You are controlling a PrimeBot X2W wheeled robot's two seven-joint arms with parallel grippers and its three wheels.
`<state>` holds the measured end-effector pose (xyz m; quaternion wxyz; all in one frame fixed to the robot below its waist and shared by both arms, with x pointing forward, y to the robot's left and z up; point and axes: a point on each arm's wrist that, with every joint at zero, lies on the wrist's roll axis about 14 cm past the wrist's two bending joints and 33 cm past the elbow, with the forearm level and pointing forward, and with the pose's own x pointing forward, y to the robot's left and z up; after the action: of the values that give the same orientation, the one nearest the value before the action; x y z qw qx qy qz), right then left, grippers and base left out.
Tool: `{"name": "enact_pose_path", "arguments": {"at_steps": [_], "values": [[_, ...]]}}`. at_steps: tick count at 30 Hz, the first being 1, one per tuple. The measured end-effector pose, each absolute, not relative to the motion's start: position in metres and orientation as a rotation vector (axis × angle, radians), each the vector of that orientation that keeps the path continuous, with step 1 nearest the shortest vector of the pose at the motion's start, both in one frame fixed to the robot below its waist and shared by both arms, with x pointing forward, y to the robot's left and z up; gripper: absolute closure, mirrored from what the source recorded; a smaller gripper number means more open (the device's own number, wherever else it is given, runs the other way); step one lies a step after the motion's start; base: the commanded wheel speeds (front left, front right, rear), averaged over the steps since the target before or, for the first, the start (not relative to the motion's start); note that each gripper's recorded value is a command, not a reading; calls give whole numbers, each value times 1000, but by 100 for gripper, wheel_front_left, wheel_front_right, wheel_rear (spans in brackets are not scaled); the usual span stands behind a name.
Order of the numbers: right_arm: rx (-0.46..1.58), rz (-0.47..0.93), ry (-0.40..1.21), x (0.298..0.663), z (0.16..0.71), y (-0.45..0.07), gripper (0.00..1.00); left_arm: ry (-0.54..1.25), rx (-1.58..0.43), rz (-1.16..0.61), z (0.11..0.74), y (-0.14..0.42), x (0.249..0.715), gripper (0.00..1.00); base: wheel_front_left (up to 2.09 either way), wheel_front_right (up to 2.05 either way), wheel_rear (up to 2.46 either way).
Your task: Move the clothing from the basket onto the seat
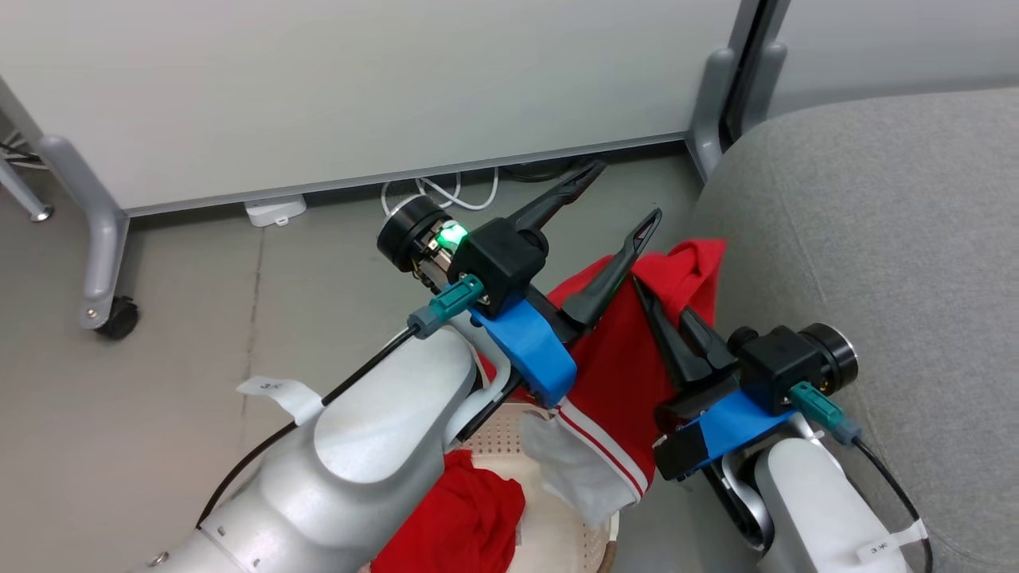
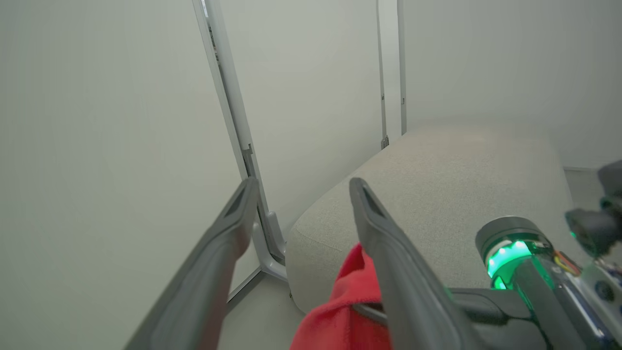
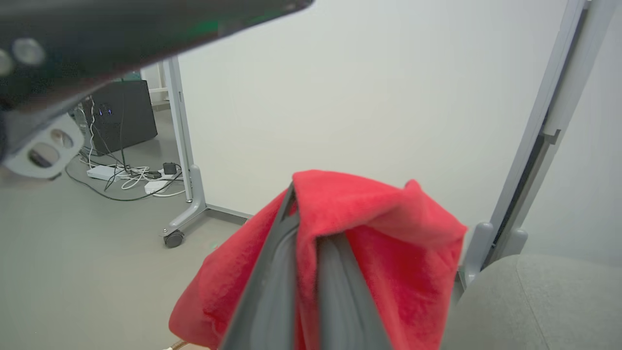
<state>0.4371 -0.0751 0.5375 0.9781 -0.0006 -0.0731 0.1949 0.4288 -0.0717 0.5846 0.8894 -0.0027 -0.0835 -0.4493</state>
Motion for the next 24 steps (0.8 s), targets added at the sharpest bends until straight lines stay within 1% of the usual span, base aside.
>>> {"name": "enact_pose_path", "arguments": {"at_steps": [4,9,24], "values": [[-2,359,-146,437,537,-88,100,-163,-5,-961,578,-81,428,0,0,0,0],[-4,271,-137,435,533,-119,100,-145,-21,-1022,568,-104,424,0,0,0,0],[-15,68,-116,422,526,-191,100,-120,-57,-1157,551,-152,415,0,0,0,0]]}}
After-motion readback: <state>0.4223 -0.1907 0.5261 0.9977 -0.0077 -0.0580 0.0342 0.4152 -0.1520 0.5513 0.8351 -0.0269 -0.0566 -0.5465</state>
